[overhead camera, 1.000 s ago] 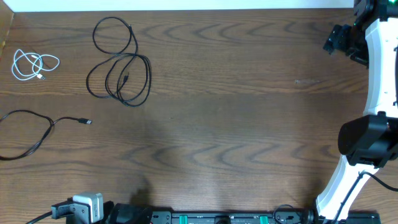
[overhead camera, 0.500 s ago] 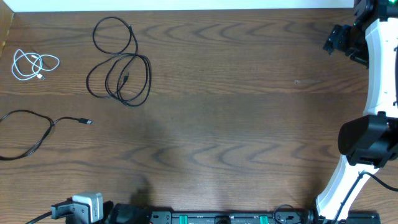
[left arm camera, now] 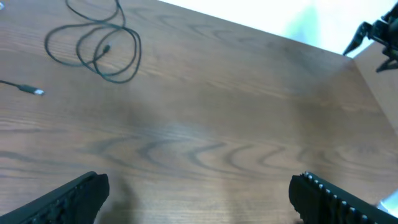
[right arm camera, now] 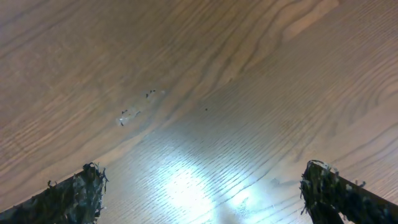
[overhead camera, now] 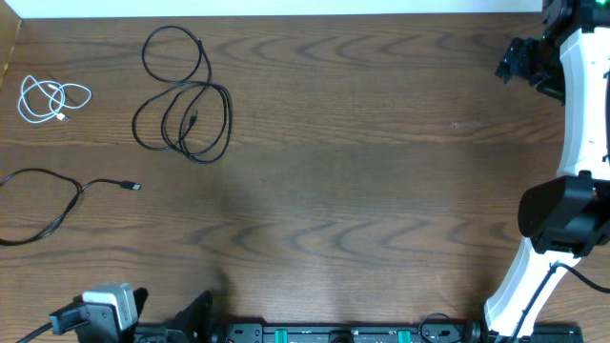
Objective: Untangle cables
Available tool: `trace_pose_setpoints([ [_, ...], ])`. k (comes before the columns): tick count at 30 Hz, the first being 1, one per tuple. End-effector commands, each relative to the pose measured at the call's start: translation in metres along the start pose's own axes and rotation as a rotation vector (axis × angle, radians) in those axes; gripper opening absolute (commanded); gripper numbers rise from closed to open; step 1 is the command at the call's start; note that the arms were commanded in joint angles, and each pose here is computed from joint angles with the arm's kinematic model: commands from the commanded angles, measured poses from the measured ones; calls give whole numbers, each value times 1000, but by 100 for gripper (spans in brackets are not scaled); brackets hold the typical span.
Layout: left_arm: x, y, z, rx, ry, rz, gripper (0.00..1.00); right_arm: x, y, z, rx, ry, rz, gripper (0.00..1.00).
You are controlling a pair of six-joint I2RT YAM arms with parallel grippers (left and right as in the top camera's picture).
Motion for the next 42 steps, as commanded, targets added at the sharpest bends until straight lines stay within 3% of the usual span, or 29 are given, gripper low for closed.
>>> trace_pose_setpoints([
  [1, -1, -1, 5, -35, -2, -4, 98, 0, -1, 0, 13, 15, -8, 99],
  [36, -7, -2, 8, -67, -6, -38, 98, 0, -1, 0, 13, 15, -8, 99],
  [42, -6, -5, 16, -129, -4, -28, 98, 0, -1, 1, 13, 16, -8, 99],
])
Point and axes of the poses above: each gripper's point midway between its finger pads, its own y axis back along the fingers, its own z axis along the line the jaws close on, x = y × z, the point moved 5 cm from there along y, back along the fingers, and after that the axes turned 14 degrees about -y, right-handed, at the moved point
